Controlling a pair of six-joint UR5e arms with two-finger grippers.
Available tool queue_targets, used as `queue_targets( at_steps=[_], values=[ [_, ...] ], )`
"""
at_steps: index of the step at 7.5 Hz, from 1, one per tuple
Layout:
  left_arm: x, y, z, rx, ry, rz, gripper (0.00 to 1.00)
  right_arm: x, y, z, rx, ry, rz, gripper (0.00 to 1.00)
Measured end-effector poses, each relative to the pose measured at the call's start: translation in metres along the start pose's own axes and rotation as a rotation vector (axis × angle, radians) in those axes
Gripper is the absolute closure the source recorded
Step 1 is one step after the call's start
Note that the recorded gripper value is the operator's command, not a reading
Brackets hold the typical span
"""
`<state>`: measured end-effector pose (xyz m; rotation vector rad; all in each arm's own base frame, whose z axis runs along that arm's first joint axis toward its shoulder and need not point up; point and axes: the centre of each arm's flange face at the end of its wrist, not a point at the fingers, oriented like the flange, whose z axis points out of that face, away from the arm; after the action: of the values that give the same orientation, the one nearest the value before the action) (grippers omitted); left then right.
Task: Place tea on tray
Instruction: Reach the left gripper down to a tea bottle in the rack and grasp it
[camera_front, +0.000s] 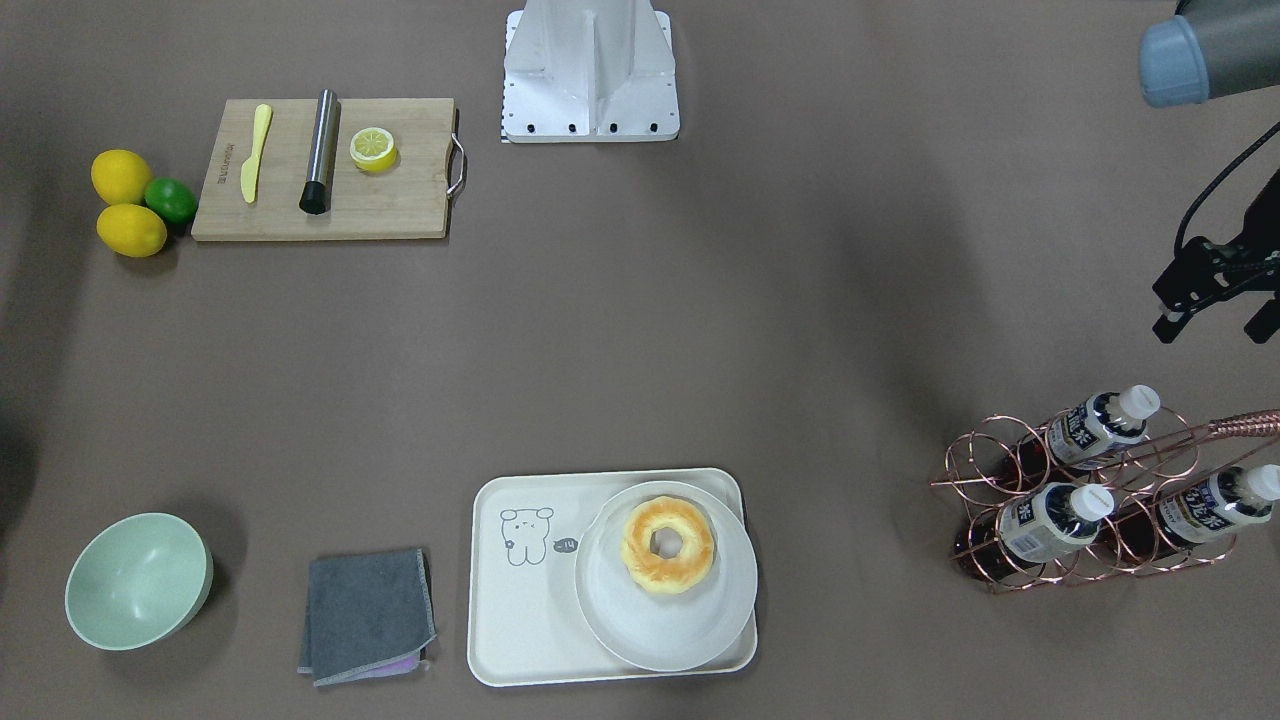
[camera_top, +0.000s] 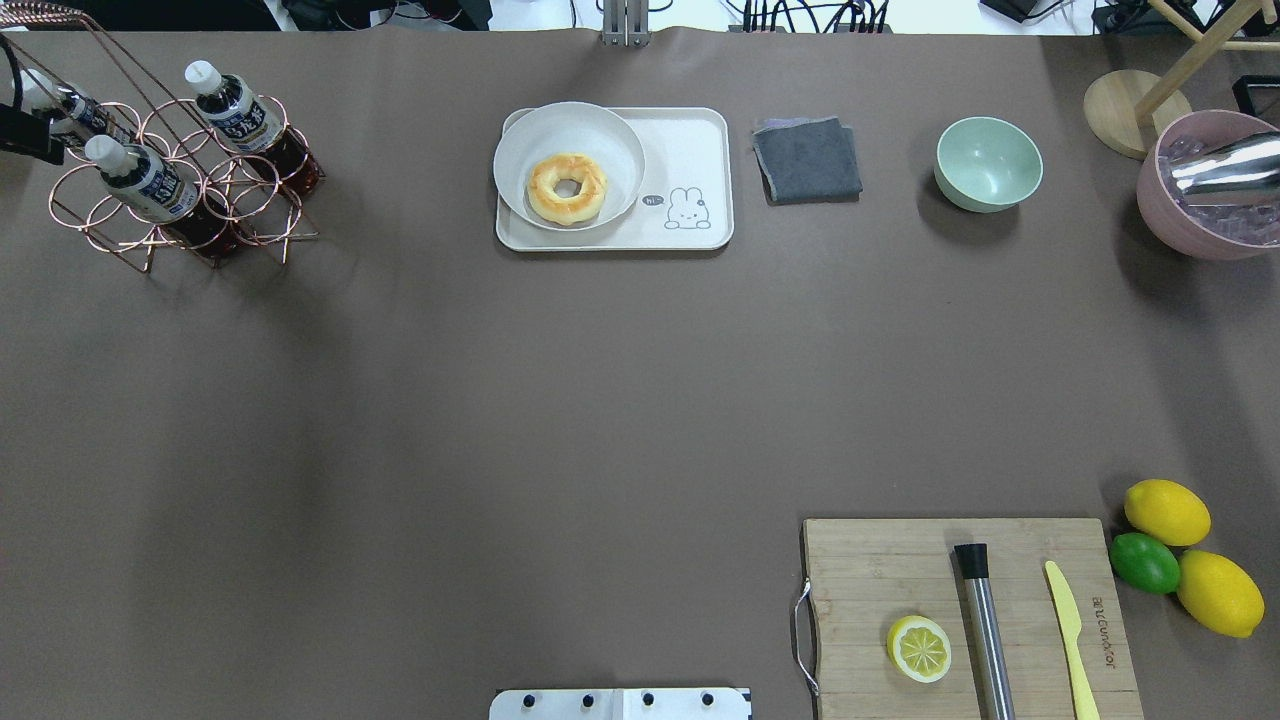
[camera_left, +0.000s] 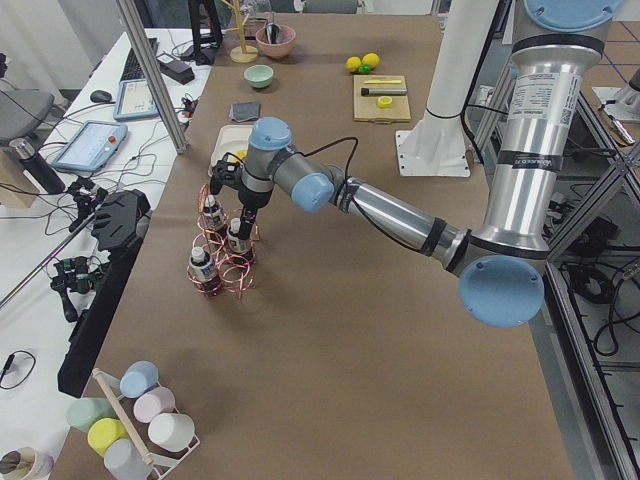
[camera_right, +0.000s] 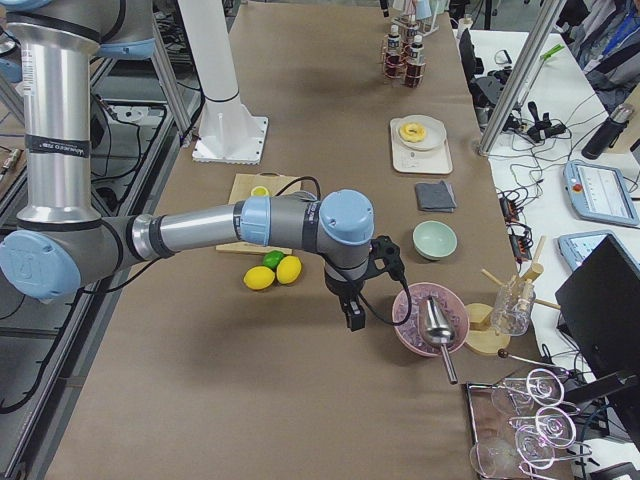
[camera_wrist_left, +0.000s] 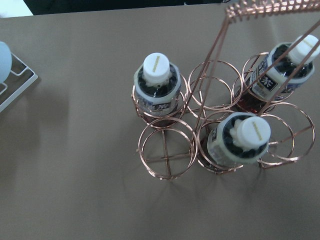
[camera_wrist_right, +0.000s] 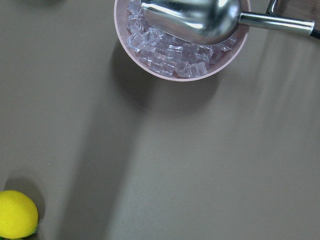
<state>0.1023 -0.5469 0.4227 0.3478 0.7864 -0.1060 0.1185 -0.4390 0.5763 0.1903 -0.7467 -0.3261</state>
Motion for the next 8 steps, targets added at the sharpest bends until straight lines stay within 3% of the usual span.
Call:
queue_targets(
  at_steps=[3, 6, 7, 8],
  values=[
    [0.044, -0.012, 0.027, -0.004, 0.003, -0.052, 0.18, 0.001, 0.004, 0.002, -0.004, -0.001, 0.008, 0.0],
    [0.038, -0.018, 0.052, 0.005, 0.005, -0.042, 0.26, 0.001, 0.007, 0.004, 0.002, 0.002, 0.001, 0.0],
    [0.038, -0.021, 0.057, 0.009, 0.007, -0.04, 0.39, 0.001, 0.011, 0.005, 0.013, 0.008, -0.007, 0.0],
    [0.038, -0.023, 0.06, 0.01, 0.008, -0.04, 0.65, 0.002, 0.013, 0.007, 0.021, 0.012, -0.014, 0.0]
  ],
)
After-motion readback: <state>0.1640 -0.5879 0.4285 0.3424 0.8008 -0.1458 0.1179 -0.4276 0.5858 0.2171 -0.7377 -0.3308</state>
